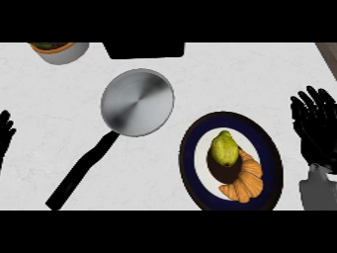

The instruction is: Pick the pear from the plate and place it in the pan

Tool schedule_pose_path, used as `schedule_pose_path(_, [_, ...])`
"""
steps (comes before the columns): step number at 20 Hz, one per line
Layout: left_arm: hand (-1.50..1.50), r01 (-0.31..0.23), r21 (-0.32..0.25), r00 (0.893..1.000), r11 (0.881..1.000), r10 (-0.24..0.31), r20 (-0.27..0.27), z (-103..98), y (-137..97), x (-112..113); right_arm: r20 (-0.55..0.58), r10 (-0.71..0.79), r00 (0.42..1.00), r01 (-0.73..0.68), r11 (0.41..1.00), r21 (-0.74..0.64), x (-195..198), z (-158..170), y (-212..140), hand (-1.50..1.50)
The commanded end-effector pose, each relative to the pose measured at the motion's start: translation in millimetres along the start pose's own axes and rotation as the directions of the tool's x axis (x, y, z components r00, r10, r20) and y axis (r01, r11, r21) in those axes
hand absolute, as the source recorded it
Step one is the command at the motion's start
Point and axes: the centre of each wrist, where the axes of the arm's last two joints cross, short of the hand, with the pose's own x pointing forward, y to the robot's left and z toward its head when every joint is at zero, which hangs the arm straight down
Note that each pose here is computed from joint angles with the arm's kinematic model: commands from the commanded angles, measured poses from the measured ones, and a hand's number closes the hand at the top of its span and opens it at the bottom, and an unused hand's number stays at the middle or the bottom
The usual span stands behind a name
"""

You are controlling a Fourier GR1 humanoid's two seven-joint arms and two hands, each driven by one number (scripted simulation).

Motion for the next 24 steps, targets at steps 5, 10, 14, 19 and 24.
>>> schedule_pose_path(5, [0.0, 0.06, -0.037, 0.992, 0.997, -0.064, -0.109, -34.9, -17.1, -3.4, 0.019, -0.189, 0.982, 0.189, 0.969, -0.161, -67.9, 65.3, -58.1, -1.5])
schedule_pose_path(10, [0.0, 0.077, -0.057, 0.993, 0.995, -0.082, -0.089, -22.0, -23.6, 8.5, -0.045, 0.032, 0.998, -0.034, 0.999, -0.032, -11.3, 46.2, -79.0, -1.5])
schedule_pose_path(14, [0.0, 0.075, -0.045, 0.994, 0.996, -0.078, -0.081, -25.7, -21.2, -2.5, -0.145, 0.291, 0.946, -0.273, 0.952, 0.136, 31.6, 31.9, -107.2, -1.5])
schedule_pose_path(19, [0.0, 0.074, -0.064, 0.993, 0.995, -0.079, -0.091, -31.7, -26.0, 2.1, -0.204, 0.579, 0.789, -0.494, 0.796, 0.35, 78.9, -10.4, -92.3, -1.5])
schedule_pose_path(24, [0.0, 0.079, -0.059, 0.993, 0.995, -0.083, -0.079, -41.8, -39.0, 16.6, -0.198, 0.723, 0.662, -0.545, 0.646, 0.534, 79.5, -20.7, -44.9, -1.5])
